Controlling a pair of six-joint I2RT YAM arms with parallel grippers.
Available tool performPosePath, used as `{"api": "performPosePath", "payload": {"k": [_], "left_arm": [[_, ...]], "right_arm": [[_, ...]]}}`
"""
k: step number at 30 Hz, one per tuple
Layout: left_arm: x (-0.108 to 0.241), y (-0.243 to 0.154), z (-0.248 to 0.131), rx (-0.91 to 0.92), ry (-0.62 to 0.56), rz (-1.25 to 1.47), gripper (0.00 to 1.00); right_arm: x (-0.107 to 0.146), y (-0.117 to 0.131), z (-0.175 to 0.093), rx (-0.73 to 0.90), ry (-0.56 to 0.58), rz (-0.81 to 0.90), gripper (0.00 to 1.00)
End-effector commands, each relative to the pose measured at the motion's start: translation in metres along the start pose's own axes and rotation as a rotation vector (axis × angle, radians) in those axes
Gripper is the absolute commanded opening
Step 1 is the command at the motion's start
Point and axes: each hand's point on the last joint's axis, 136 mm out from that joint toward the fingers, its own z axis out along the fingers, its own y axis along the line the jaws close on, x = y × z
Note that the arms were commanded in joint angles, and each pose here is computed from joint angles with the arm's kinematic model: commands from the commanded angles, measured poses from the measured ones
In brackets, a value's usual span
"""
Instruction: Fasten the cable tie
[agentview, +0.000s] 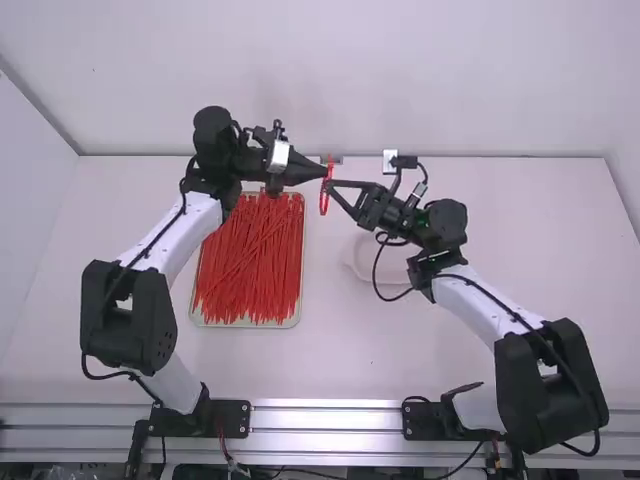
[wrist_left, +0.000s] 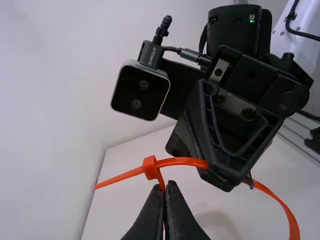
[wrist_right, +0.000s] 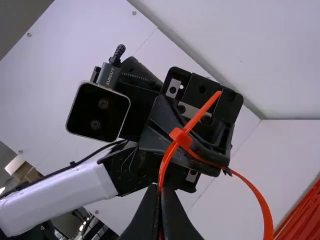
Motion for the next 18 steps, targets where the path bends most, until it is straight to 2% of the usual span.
{"api": "performPosePath", "payload": {"k": [1,18], "left_arm": [[-0.001,-0.016,0.004,0.085,-0.031,-0.016,0.01],[0.005,-0.026,0.014,0.109,-0.04,-0.039,0.01]], "right_arm": [[-0.031,0.001,-0.002,0.02,-0.098,-0.046,0.0],[-0.046,-0.004,-0.011,0.045,-0.15,-0.069,0.0]]}}
